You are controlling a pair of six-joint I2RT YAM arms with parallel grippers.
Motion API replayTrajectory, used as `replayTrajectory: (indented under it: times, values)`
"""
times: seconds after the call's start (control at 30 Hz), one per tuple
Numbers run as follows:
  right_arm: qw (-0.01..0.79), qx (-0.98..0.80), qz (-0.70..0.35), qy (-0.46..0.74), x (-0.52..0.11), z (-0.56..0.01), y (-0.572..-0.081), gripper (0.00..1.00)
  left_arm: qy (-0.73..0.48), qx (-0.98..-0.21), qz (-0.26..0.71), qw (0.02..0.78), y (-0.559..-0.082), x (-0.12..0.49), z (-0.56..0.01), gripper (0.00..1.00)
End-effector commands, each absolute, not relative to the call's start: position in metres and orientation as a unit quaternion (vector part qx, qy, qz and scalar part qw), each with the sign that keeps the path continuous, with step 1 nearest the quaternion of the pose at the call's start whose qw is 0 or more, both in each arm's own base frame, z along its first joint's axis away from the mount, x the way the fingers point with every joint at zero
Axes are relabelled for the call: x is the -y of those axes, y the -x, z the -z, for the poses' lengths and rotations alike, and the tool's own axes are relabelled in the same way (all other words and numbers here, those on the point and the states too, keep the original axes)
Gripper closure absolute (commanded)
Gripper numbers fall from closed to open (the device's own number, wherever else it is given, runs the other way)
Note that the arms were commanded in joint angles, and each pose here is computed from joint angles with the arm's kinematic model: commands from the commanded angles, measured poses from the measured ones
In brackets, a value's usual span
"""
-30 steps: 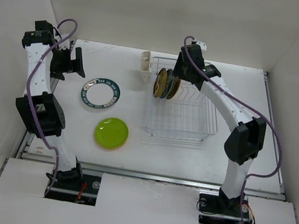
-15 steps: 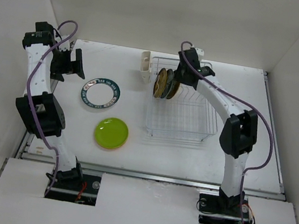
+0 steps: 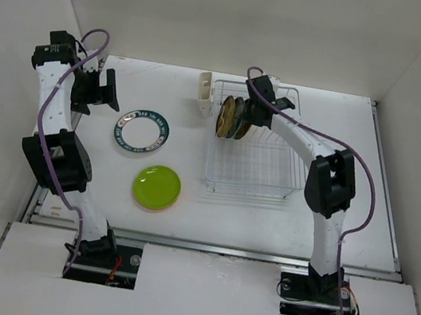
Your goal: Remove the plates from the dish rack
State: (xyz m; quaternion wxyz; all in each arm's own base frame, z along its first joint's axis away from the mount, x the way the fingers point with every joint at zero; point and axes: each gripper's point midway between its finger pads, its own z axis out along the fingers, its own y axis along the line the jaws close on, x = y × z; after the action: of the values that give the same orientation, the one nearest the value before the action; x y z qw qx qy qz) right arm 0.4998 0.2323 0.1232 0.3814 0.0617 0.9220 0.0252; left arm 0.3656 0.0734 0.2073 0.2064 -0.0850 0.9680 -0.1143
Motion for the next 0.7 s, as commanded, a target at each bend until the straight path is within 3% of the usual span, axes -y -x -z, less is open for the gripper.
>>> replayTrajectory:
  times: [0.0, 0.43, 0.67]
  values:
    - [0.424, -0.902, -0.033, -0.072, -0.229, -0.160, -0.505, 1.00, 0.080, -0.965, 0.113, 0.224, -0.357, -0.071, -0.223, 0.03]
    - [0.537, -0.839, 0.028, -0.081, -0.197, -0.286, -0.490, 1.00, 0.079, -0.963, 0.111, 0.233, -0.355, -0.070, -0.229, 0.00]
    - [0.579, -0.796, 0.142, -0.107, -0.168, -0.352, -0.452, 1.00, 0.079, -0.963, 0.105, 0.236, -0.353, -0.071, -0.232, 0.00]
